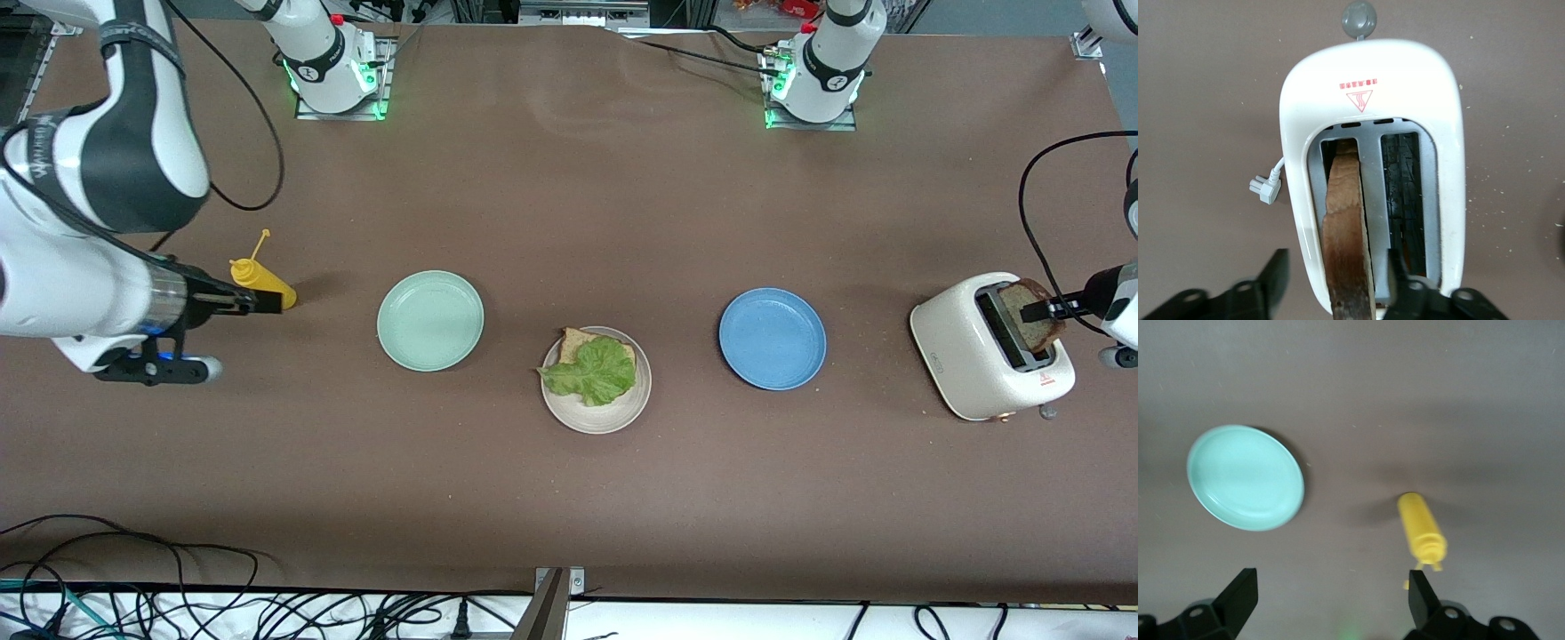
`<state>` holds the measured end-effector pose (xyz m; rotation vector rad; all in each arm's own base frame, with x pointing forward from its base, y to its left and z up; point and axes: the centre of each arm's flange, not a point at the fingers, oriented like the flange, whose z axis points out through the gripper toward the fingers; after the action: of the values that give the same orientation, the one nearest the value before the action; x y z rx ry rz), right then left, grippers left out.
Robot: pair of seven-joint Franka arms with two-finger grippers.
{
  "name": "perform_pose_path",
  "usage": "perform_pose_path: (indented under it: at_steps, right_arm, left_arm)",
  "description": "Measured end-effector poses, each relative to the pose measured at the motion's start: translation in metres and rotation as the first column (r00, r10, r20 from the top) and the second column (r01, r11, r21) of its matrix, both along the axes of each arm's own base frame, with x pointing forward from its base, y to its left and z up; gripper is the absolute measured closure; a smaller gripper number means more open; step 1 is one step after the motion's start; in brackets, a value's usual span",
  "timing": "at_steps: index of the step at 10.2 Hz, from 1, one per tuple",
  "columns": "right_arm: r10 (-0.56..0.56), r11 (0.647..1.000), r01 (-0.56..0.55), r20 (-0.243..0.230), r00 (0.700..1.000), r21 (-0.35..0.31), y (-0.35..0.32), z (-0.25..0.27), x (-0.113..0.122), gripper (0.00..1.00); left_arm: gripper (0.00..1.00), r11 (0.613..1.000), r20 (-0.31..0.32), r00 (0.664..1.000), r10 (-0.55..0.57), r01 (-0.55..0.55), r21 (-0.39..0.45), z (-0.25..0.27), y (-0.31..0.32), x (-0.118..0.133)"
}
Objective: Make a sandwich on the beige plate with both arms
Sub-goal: 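Grasp the second toast with the left gripper while the right gripper nears mustard, then close the right gripper around the yellow mustard bottle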
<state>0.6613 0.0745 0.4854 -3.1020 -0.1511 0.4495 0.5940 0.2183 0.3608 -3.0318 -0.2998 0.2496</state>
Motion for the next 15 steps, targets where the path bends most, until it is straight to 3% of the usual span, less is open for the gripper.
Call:
perform_pose_path:
  at_steps: [2,3,6,9,10,12,15]
  right_arm:
    - [0.231,0.97,-0.229,-0.008,0.973,0.077,-0.042,-0.006,-0.007,0.0]
    - [0.345,0.928,-0.344,0.023,0.938,0.142,-0.067,-0.016,-0.008,0.0]
    - [0.552,0.746,-0.595,0.22,0.804,0.3,-0.163,-0.074,-0.032,0.0]
    - [0.577,0.528,-0.75,0.479,0.661,0.399,-0.23,-0.143,-0.089,0.0]
    - [0.567,0.453,-0.794,0.557,0.607,0.405,-0.243,-0.164,-0.107,0.0]
    - [0.559,0.331,-0.869,0.665,0.495,0.369,-0.26,-0.189,-0.132,0.0]
    - [0.492,0.203,-0.937,0.797,0.35,0.286,-0.272,-0.219,-0.154,0.0]
  left_arm:
    - [0.72,1.0,0.006,1.0,0.009,-0.009,0.003,-0.011,0.002,-0.004]
    - [0.78,1.0,0.007,1.0,0.008,-0.009,0.002,-0.013,0.001,-0.004]
    - [0.85,1.0,0.001,1.0,-0.005,0.005,-0.002,-0.017,-0.006,-0.002]
    - [0.91,0.991,-0.007,0.991,-0.133,0.133,-0.024,-0.017,-0.009,-0.001]
    - [0.91,0.981,-0.009,0.982,-0.19,0.189,-0.033,-0.018,-0.007,-0.001]
    - [0.91,0.958,-0.009,0.959,-0.283,0.282,-0.048,-0.017,-0.003,-0.002]
    - [0.91,0.923,-0.015,0.924,-0.383,0.382,-0.036,-0.022,0.004,0.0]
